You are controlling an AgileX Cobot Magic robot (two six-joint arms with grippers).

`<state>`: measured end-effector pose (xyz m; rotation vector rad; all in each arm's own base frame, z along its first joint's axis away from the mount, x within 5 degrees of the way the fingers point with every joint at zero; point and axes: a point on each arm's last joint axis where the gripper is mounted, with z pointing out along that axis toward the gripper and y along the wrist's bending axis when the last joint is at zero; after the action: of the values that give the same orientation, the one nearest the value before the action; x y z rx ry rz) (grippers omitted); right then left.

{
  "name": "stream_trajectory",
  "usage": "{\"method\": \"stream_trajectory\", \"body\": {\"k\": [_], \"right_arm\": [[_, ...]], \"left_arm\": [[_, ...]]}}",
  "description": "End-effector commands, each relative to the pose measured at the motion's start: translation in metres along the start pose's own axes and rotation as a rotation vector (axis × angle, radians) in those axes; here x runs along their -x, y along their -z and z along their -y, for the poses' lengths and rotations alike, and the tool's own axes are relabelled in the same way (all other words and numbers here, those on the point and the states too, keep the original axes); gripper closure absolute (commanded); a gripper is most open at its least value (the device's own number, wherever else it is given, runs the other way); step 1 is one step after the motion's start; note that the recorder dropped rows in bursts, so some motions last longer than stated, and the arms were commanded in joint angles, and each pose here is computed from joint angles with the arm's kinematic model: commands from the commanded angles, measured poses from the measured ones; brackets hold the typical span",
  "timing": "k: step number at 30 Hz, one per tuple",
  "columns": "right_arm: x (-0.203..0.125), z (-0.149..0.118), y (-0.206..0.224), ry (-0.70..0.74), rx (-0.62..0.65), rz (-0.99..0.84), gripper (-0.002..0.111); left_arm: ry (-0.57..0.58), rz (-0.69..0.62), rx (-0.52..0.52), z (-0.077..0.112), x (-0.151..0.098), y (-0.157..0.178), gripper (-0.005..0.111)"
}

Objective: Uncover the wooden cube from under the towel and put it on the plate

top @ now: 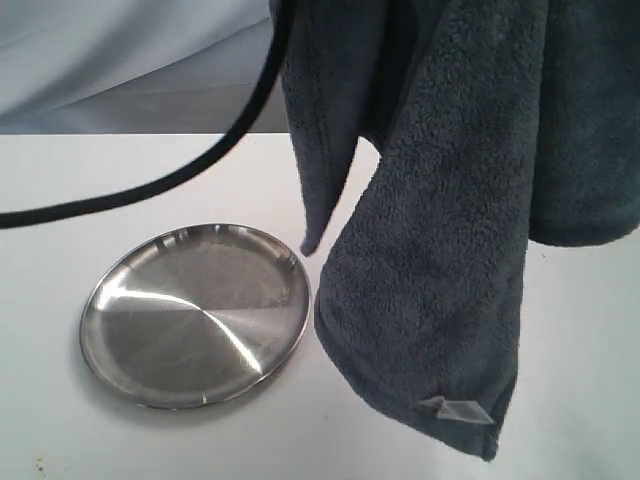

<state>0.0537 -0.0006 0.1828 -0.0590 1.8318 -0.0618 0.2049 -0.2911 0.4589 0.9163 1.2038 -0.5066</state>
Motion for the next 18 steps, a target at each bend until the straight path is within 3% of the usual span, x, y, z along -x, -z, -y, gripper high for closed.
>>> {"method": "stream_trajectory", "body": {"k": [1,5,8,18], "right_arm": [[-0.001,0.0,0.0,0.006,0.0,0.006,0.108],[-0.001,0.0,0.0,0.006,0.0,0.006,0.108],[-0.001,0.0,0.0,0.006,0.0,0.006,0.108],[-0.001,0.0,0.0,0.006,0.0,0.006,0.108]], "left_arm": [[-0.01,-0.011,-0.072,0.003,0.008,0.009,0.107],[-0.03,-0.082,-0.223,0.015,0.004,0.016,0.107],[-0.032,-0.109,-0.249,0.018,0.0,0.02,0.107],[0.16,-0.395,-0.334,0.056,-0.097,0.035,0.107]]}}
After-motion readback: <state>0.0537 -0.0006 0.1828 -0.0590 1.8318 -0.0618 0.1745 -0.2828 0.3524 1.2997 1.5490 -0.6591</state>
